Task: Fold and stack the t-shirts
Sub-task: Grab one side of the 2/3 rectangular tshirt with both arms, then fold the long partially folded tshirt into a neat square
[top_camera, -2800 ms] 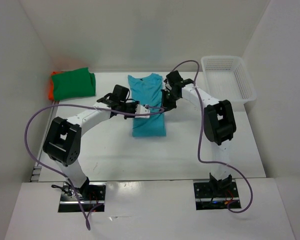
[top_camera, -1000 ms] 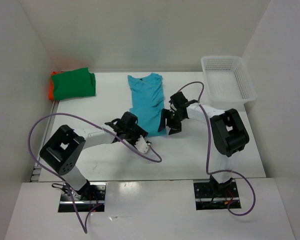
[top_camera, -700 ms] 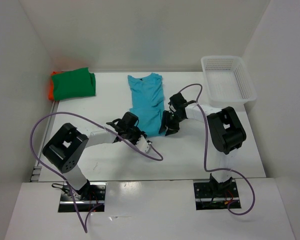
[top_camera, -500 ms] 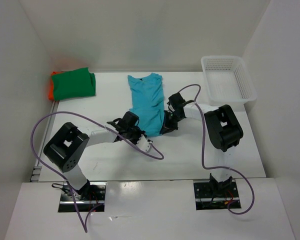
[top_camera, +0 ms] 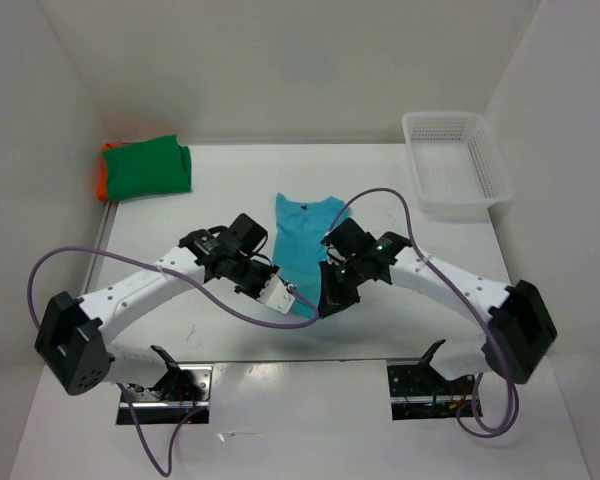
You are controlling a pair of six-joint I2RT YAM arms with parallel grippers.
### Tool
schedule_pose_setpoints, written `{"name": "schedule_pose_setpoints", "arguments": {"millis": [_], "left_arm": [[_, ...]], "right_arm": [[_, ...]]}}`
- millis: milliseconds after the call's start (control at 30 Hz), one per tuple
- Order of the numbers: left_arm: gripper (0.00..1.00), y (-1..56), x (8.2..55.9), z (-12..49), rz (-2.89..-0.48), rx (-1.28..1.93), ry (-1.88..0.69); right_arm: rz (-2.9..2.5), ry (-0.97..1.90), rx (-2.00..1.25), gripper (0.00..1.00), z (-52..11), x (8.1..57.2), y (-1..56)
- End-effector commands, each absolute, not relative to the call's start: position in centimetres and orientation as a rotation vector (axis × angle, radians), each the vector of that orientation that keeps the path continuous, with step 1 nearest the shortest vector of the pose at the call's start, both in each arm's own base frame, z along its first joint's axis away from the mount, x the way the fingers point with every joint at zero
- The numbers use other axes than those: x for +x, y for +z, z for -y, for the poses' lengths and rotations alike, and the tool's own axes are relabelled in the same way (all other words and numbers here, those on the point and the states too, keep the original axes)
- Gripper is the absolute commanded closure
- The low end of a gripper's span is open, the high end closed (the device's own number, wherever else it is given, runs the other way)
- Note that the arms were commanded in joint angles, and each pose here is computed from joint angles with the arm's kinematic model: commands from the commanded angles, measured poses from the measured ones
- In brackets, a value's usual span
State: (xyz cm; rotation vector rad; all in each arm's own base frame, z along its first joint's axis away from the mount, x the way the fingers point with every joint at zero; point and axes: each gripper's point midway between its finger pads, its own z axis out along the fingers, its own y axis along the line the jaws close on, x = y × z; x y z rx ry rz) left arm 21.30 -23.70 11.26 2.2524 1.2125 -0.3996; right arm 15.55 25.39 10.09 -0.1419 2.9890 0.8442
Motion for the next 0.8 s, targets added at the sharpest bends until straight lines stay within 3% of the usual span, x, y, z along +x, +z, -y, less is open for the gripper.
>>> {"name": "schedule_pose_setpoints", "arguments": {"millis": [0,167,400,533,767], "left_arm": [[0.97,14.8,16.4,22.8,-1.353,2.213,-0.662],[0.97,17.7,18.5,24.1,-1.424,2.081,-0.73],[0.97,16.1,28.3,24.7,-1.673,1.825,-0.741],[0.97,18.0,33.0,26.1,-1.623,1.751,-0.664],[0.97,16.3,36.6,26.9,-1.646,1.721,-0.617]], "right_arm": [[-3.127,0.826,-0.016,1.0,-23.4,9.9,13.0],[-3.037,0.858,0.035,1.0,-22.5,12.1,15.9],[-2.974,0.692,0.072,1.0,-18.9,20.5,14.9],[-2.935,0.662,0.146,1.0,-17.1,24.4,14.5],[-2.878,0.725,0.24,1.0,-15.9,28.6,13.8]]}}
